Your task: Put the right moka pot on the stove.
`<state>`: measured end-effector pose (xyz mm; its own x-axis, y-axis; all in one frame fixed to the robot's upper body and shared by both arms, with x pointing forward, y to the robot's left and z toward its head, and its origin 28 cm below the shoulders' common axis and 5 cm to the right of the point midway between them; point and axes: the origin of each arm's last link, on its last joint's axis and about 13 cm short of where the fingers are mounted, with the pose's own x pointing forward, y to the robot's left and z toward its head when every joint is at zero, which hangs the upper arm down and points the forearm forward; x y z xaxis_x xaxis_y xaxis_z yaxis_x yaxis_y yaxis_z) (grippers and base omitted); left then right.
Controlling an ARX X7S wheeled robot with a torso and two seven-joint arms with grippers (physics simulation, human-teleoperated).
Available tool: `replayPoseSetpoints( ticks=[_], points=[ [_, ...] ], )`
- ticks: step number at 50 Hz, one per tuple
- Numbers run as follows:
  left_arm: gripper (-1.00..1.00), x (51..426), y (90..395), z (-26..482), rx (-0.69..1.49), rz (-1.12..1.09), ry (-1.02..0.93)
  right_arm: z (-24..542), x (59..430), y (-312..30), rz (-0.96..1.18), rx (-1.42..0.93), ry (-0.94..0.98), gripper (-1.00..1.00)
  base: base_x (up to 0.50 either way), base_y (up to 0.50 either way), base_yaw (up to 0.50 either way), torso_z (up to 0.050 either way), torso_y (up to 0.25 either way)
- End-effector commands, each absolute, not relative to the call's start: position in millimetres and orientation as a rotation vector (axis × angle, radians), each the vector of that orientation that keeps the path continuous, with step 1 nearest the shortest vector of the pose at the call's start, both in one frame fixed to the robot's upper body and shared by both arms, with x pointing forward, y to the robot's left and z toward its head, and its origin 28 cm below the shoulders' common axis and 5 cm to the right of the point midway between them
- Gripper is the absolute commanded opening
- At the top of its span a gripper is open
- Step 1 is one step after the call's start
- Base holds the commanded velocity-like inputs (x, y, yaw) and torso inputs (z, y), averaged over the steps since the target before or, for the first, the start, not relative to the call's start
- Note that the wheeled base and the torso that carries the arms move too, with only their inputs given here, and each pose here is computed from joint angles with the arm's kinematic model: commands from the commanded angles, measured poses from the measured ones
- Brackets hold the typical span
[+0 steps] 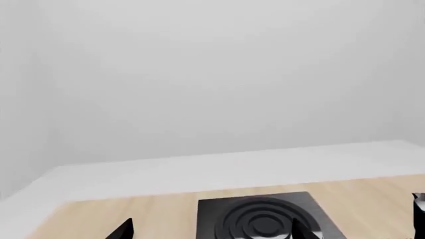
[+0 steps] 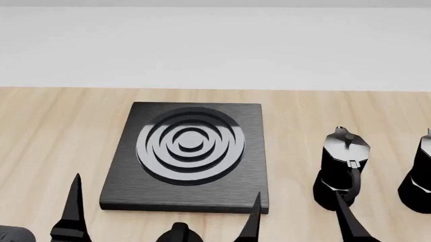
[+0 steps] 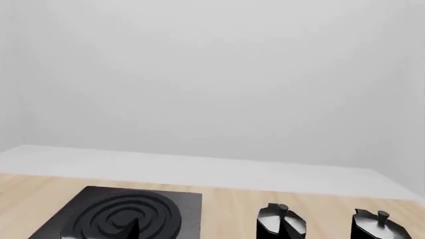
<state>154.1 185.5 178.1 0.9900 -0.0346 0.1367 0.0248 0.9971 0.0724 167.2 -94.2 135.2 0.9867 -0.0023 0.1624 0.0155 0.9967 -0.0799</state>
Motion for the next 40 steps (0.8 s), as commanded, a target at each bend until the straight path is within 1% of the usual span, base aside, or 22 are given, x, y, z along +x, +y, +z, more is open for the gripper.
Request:
replayPoseSetpoints(
  ticks=[1,10,40],
  points=[
    [1.0,150.1,186.8,182.6,0.097,-0.023,-0.137,141.2,166.7,-94.2,-0.012,-0.087,-0.169,1.0,0.0,0.0,0.0,0.0,0.0],
    [1.0,149.5,186.1,182.1,0.111,-0.018,-0.14,141.9,166.8,-92.5,-0.013,-0.112,-0.177,1.0,0.0,0.0,0.0,0.0,0.0],
    [1.0,149.5,185.4,180.3,0.1,-0.031,-0.127,144.1,168.3,-90.0,-0.01,-0.146,-0.182,1.0,0.0,0.0,0.0,0.0,-0.09]
  ],
)
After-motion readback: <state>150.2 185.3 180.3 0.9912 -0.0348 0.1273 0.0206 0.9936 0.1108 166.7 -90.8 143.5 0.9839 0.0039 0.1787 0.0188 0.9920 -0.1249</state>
